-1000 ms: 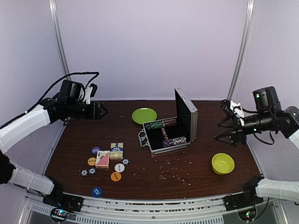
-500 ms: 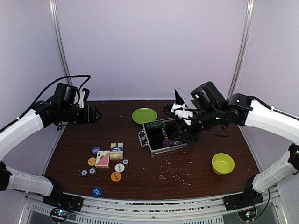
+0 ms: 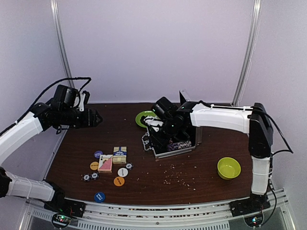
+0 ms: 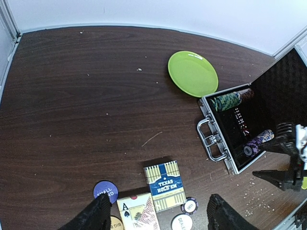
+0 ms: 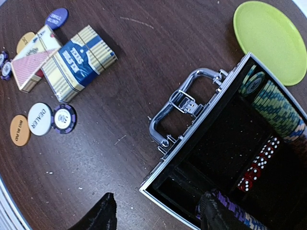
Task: Pack up texas hold em set
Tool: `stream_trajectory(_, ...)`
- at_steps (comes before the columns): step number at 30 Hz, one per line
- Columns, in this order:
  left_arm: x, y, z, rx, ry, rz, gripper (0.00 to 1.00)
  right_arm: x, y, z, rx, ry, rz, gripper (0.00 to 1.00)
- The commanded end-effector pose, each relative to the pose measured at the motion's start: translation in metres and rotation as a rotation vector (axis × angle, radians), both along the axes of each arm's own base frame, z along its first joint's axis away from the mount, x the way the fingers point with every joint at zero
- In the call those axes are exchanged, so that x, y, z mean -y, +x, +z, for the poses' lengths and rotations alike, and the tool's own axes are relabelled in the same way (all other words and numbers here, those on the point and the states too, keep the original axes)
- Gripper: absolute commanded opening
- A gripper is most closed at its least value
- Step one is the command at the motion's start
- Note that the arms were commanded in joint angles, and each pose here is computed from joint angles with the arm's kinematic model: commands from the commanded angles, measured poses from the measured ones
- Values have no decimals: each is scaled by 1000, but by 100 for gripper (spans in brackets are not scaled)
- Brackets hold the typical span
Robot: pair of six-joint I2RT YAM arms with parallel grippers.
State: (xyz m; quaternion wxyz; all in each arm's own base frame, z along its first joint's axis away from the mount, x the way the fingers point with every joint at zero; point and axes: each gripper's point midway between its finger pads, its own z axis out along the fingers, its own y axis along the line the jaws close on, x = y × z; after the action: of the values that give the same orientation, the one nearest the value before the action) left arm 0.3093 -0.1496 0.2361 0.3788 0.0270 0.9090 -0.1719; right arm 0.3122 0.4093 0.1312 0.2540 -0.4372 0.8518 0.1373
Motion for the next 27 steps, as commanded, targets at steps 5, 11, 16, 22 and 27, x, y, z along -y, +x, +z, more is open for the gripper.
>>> stream_trajectory(5, 6, -4, 0, 23, -14, -40, 71, 1, 10, -40, -29, -104, -52, 57)
stream_trajectory(11, 7, -9, -5, 25, -39, -51, 71, 3, 9, -64, -59, -150, -49, 57)
stream_trajectory(16, 7, -8, -5, 30, -29, -59, 71, 5, 13, -79, -62, -189, -47, 61)
stream_trajectory(22, 9, -8, -10, 17, -29, -63, 71, 4, 10, -93, -86, -213, -28, 61)
stream_trajectory(27, 9, -8, -13, 11, -35, -59, 71, 3, -4, -100, -140, -209, 22, 55)
